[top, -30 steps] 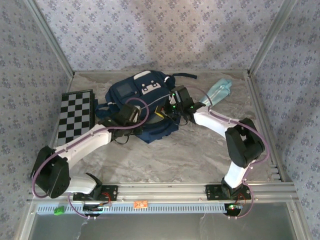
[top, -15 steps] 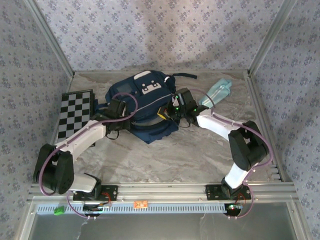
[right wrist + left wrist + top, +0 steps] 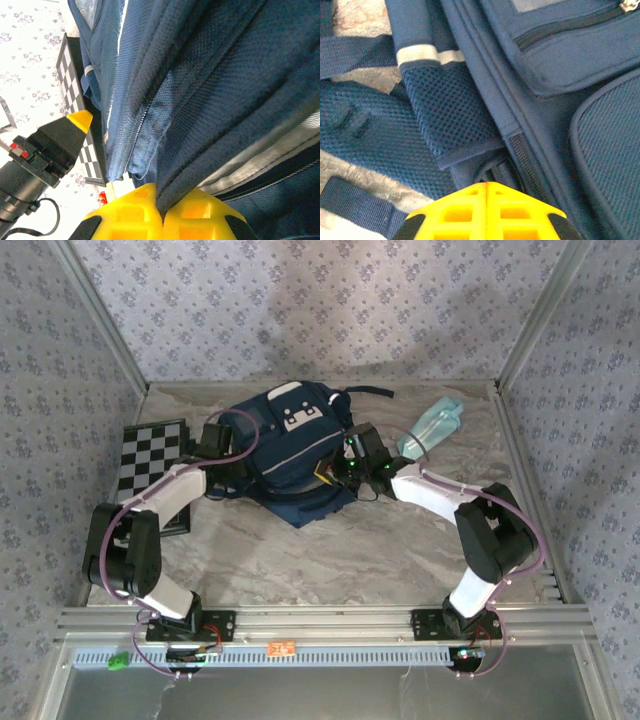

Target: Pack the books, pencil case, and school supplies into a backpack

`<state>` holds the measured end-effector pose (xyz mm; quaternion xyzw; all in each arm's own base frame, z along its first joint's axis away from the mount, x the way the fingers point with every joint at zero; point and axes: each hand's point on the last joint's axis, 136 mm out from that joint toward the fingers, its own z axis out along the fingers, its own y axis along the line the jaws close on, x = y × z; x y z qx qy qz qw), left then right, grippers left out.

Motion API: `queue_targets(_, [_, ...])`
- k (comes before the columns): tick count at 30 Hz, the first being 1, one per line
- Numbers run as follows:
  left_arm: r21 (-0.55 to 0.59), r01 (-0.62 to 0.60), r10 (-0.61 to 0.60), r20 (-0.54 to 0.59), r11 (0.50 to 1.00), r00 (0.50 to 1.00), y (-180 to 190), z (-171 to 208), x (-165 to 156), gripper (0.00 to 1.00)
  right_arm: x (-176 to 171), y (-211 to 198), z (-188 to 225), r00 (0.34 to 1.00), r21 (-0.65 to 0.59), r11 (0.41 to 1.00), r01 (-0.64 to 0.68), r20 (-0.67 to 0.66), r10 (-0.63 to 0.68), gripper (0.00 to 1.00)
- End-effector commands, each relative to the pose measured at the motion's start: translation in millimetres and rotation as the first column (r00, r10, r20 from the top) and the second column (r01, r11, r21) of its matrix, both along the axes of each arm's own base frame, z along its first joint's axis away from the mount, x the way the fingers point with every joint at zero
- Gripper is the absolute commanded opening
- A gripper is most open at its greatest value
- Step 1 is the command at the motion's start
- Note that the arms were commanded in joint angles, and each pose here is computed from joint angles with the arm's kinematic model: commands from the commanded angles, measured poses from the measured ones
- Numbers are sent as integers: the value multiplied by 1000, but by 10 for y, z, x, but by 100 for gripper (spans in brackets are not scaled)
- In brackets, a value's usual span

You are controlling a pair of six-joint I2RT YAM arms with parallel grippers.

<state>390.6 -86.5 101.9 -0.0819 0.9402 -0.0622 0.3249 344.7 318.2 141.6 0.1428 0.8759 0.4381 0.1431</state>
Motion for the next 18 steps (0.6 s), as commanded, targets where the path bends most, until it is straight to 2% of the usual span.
queue_targets(1, [-57,84,-81,43,995,996,-143,139,-28,0,60,100,180,999,38,999,-1,34,0,0])
queue_targets(3, [-84,127,-125,35,988,992,-201,145,-149,3,71,84,197,999,41,999,5,40,-6,0])
queue_targets(6, [-88,164,-165,-1,983,986,-240,125,-334,18,76,74,253,999,43,999,0,49,-2,0])
queue_targets(7, [-74,174,-176,-16,982,984,-244,115,-387,24,85,62,275,998,40,999,1,55,-3,0])
queue_targets(12, [15,233,-232,-55,972,971,-311,60,-541,40,110,15,320,998,34,999,8,64,-10,0])
queue_targets(14, [47,249,-245,-69,967,967,-331,31,-558,43,120,5,331,998,32,999,8,65,-10,0])
queue_targets(18, [122,267,-254,-109,956,961,-332,-73,-538,44,140,-25,356,998,33,999,11,69,-14,0])
